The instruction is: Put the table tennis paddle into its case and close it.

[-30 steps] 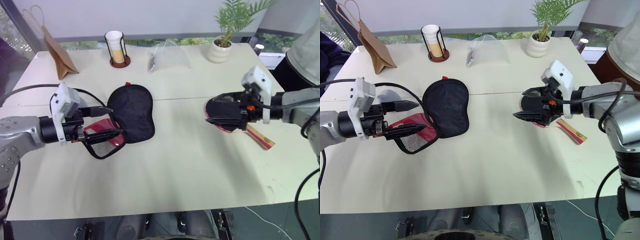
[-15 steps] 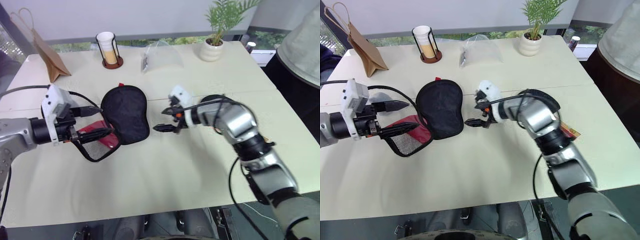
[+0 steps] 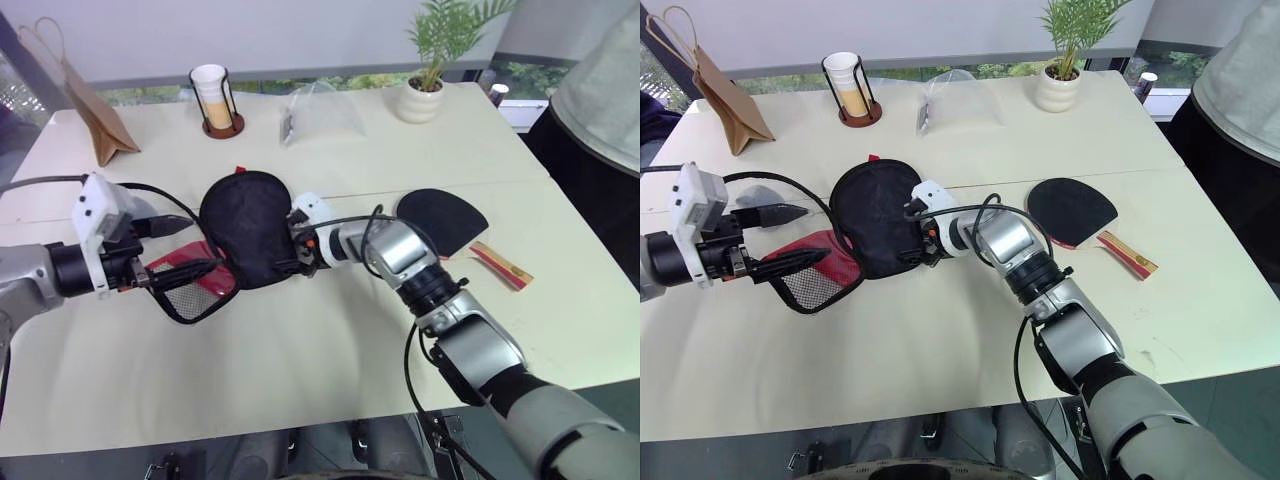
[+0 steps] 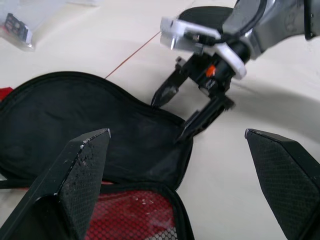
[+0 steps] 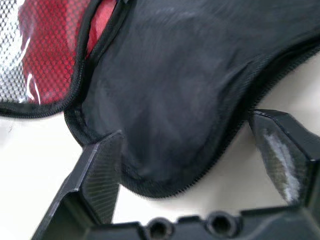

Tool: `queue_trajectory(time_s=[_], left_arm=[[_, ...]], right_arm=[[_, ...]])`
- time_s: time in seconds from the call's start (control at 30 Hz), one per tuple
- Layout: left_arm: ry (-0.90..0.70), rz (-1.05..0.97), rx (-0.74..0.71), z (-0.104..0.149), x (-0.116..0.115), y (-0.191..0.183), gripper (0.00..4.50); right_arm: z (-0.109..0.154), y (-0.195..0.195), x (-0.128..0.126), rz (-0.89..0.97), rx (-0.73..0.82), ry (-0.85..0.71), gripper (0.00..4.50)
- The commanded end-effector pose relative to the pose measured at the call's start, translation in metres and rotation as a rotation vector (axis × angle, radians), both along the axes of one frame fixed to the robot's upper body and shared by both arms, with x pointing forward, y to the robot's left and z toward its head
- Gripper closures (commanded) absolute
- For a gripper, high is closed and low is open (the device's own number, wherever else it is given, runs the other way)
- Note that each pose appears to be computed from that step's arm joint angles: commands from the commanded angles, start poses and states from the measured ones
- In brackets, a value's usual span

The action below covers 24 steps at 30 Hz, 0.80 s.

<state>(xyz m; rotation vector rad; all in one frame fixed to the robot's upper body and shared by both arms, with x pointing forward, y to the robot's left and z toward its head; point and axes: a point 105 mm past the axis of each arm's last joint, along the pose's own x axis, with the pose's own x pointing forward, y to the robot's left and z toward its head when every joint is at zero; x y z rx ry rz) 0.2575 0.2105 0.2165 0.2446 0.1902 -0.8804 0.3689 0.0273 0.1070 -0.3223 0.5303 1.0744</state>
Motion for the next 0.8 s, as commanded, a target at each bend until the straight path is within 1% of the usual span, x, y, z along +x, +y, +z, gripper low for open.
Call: queue_trajectory(time_s=[0.03,0.2,0.23,0.3,0.4,0.47,0.53,0.8], left_arm=[[-0.047,-0.003,0.009,0.011,-0.004,-0.001,0.00],[-0.047,0.003,0.009,0.010,-0.005,-0.001,0.00],[-0.047,0.004,0.009,0.010,-0.006,-0.001,0.00],[-0.047,0.006,0.008,0.010,-0.006,-0.001,0.00],[-0.047,0.011,0.008,0.010,-0.007,0.000,0.00],[-0.046,0.018,0.010,0.010,-0.007,0.002,0.00],[-0.047,0.025,0.013,0.010,-0.007,0.004,0.00],[-0.051,0.064,0.021,0.014,-0.004,0.020,0.00]], right_arm=[[-0.002,0.008,0.005,-0.012,-0.042,-0.045,0.30],[-0.011,0.009,0.003,-0.016,-0.062,-0.032,0.30],[-0.013,0.009,0.003,-0.020,-0.065,-0.031,0.53],[-0.016,0.008,0.003,-0.024,-0.070,-0.028,1.18],[-0.018,0.008,0.002,-0.023,-0.071,-0.027,2.57],[-0.018,0.008,0.001,-0.017,-0.073,-0.027,3.58],[-0.018,0.007,-0.001,-0.009,-0.074,-0.025,4.44],[-0.014,-0.014,-0.015,0.023,-0.083,-0.016,4.44]])
